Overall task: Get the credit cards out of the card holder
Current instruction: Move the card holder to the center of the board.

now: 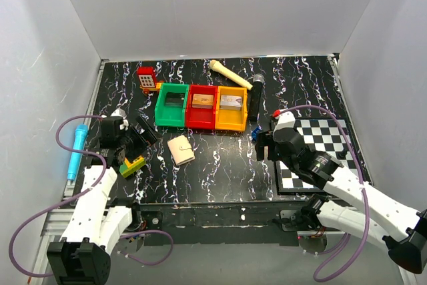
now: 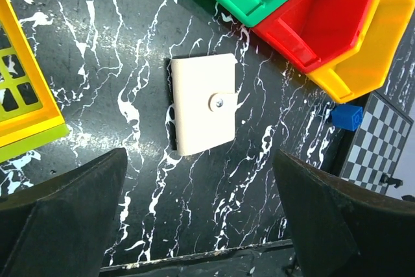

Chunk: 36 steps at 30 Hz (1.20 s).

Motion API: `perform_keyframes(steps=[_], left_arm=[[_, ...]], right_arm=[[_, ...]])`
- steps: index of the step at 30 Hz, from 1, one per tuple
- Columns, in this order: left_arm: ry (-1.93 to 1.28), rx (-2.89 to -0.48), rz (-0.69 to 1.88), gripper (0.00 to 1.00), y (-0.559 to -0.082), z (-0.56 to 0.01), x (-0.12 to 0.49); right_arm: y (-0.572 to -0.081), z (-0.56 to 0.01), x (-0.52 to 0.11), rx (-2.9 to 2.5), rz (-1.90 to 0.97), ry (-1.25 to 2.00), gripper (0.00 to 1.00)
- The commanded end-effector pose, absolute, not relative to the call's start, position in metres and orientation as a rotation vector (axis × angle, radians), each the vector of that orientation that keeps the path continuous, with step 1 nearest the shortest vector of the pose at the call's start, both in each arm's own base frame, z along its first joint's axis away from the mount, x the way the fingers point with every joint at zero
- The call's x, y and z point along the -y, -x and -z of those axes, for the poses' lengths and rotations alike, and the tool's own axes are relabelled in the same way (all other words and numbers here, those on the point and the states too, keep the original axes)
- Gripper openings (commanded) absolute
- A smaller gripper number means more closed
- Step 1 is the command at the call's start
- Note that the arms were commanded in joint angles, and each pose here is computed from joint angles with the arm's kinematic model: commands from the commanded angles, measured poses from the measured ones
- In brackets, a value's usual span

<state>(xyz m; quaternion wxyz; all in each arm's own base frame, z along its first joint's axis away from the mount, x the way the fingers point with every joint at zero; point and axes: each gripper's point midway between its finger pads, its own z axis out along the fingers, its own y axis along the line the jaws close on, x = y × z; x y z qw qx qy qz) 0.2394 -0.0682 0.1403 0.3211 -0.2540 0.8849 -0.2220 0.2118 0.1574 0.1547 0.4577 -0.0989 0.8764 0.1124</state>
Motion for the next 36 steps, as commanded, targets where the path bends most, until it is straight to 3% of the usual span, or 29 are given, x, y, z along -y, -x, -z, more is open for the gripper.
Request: perform_keyframes(steps=[1, 3, 11, 20, 27, 36], left_arm=[[0.578, -2.262, 0.696, 0.88, -0.239, -0.147, 0.085], [0.543, -2.269, 0.74, 0.8, -0.237, -0.141, 0.1], [0.629, -2.438, 0.656, 0.7, -0.228, -0.082, 0.135], [0.714, -2.307, 0.56, 0.66, -0.251, -0.079, 0.118], [0.751, -2.368, 0.509, 0.65, -0.262, -0.06, 0.12], [0.773, -2.399, 0.522, 0.56, -0.263, -0.042, 0.123]], right_arm=[[-0.213, -0.175, -0.171, -2.119, -0.364, 0.257, 0.87], [-0.212, -0.174, -0.178, -2.126, -0.395, 0.268, 0.85], [-0.211, -0.163, -0.216, -2.22, -0.514, 0.343, 0.81], [-0.216, -0.154, -0.257, -2.294, -0.635, 0.389, 0.72], [-0.223, -0.146, -0.288, -2.351, -0.72, 0.399, 0.53], [-0.227, -0.124, -0.342, -2.468, -0.89, 0.45, 0.55]])
